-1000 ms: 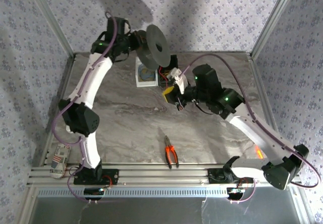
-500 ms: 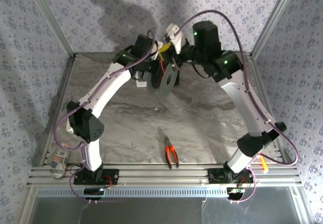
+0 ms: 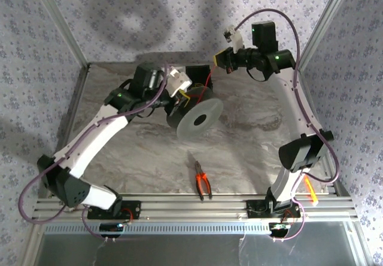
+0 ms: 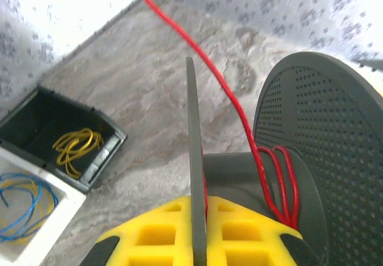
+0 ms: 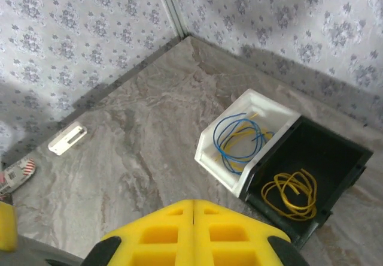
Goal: Wrap the cables
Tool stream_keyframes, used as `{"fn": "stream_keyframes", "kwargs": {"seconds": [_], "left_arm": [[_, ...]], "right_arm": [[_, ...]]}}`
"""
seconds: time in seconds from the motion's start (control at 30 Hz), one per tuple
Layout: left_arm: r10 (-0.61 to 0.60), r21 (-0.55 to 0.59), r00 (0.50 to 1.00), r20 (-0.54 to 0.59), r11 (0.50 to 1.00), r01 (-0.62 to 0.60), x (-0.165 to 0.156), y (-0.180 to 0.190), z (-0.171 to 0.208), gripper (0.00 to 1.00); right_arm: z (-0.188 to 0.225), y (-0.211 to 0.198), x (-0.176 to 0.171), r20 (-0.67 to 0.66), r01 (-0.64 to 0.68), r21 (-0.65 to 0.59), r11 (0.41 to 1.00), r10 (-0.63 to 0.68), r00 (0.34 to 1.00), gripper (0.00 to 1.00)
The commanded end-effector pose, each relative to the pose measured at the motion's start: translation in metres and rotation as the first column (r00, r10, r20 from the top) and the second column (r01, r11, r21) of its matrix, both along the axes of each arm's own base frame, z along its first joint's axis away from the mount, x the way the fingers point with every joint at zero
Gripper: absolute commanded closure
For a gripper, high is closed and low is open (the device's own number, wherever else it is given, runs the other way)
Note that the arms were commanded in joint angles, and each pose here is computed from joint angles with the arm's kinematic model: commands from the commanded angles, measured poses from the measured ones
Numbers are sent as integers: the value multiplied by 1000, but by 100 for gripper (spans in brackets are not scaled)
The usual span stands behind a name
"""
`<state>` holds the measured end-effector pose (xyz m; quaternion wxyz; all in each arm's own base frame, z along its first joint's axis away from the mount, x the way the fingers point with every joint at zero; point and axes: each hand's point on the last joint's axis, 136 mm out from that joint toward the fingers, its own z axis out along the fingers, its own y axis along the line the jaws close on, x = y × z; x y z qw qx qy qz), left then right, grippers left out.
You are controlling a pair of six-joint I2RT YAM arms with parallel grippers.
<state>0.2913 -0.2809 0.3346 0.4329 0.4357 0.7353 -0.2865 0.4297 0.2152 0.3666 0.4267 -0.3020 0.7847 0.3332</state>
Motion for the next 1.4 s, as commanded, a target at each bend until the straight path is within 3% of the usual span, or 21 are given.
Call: {"fn": "stream_keyframes", "kwargs": {"seconds": [0.0,0.33,0.53,0.67,0.87,1.03,1.27,1.37], "left_arm": [[-200,-200,980,-10,960,194,-46,12,41,100],[-215,-444,960,179,853,274,-28,28,139,100],[-100,-605,970,223,766,218,0,49,183,100],[36,-736,988,151,671,88,38,79,200,100],[200,-865,979,-36,484,-131,93,119,201,100],[210,-911,966,-152,349,-220,121,130,197,100],[239,-910,894,-380,77,-408,161,162,172,100],[219,-896,878,-426,32,-443,170,163,165,100]], "right_arm": [[16,-44,34,136,150,47,988,-155,978,100],[-48,-48,17,-47,166,155,974,-161,986,100],[-77,-50,13,-112,215,188,958,-196,974,100],[-93,-51,9,-143,239,213,947,-211,967,100],[-122,-44,-1,-202,253,222,942,-209,957,100],[-136,-22,-10,-212,223,219,950,-177,961,100],[-140,17,-17,-152,175,254,951,-139,979,100],[-138,29,-18,-129,164,284,945,-132,983,100]]}}
